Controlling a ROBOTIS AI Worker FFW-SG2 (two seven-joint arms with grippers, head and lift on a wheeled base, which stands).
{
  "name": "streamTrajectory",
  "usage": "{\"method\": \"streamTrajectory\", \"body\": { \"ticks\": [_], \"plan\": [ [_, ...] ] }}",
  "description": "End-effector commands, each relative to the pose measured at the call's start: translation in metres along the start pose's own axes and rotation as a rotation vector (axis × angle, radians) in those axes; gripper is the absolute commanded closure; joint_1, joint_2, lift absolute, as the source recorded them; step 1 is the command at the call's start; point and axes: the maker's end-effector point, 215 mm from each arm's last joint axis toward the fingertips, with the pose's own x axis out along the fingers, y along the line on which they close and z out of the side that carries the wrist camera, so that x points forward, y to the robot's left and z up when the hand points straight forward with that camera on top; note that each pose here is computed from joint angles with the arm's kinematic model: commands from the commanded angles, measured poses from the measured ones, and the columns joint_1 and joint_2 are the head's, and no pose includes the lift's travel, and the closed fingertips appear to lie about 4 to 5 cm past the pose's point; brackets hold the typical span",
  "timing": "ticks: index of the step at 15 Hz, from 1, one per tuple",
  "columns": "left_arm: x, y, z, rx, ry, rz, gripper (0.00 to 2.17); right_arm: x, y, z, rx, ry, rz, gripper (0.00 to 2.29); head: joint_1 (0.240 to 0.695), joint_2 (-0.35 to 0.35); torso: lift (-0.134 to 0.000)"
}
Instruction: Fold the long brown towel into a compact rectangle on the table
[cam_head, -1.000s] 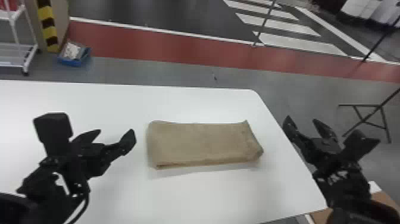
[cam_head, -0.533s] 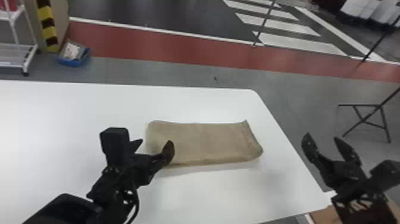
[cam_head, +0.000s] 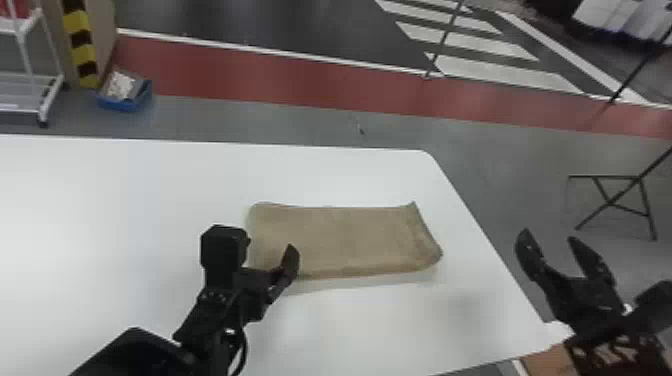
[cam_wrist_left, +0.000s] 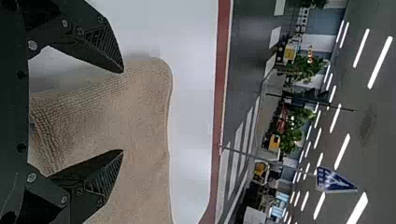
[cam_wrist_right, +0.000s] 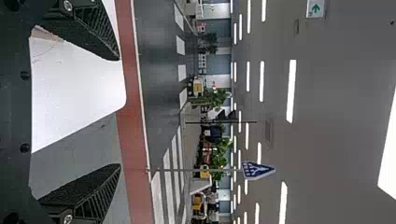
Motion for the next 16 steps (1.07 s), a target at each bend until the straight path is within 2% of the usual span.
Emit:
{"method": "streamTrajectory", "body": {
  "ticks": [1,3,5,8,9,11,14,16],
  "plan": [
    [0.001,0.002,-0.012,0.023,0.036,0.006,0.34,-0.002,-0.001,-0.002,0.009,0.002,0.001,0.08,0.695,-0.350,-0.124],
    [0.001,0.008,-0.021,0.058,0.065,0.028,0.34,-0.006,-0.009,-0.002,0.030,0.001,-0.016,0.08,0.695,-0.350,-0.124],
    [0.000,0.009,-0.024,0.056,0.075,0.032,0.61,-0.008,-0.013,-0.003,0.030,0.004,-0.022,0.08,0.695,-0.350,-0.124],
    [0.000,0.010,-0.024,0.058,0.083,0.041,1.26,-0.009,-0.015,-0.003,0.030,0.005,-0.023,0.08,0.695,-0.350,-0.124],
    [-0.001,0.011,-0.025,0.059,0.082,0.048,1.39,-0.009,-0.016,-0.004,0.031,0.006,-0.025,0.08,0.695,-0.350,-0.124],
    [-0.002,0.012,-0.021,0.060,0.074,0.050,1.39,-0.009,-0.017,-0.006,0.031,0.007,-0.027,0.08,0.695,-0.350,-0.124],
    [-0.001,0.025,-0.001,0.056,0.034,0.066,1.39,-0.006,-0.014,-0.004,0.036,0.002,-0.022,0.08,0.695,-0.350,-0.124],
    [-0.001,0.046,0.014,0.046,0.011,0.090,1.39,-0.003,-0.010,-0.005,0.041,0.004,-0.017,0.08,0.695,-0.350,-0.124]
  ]
}}
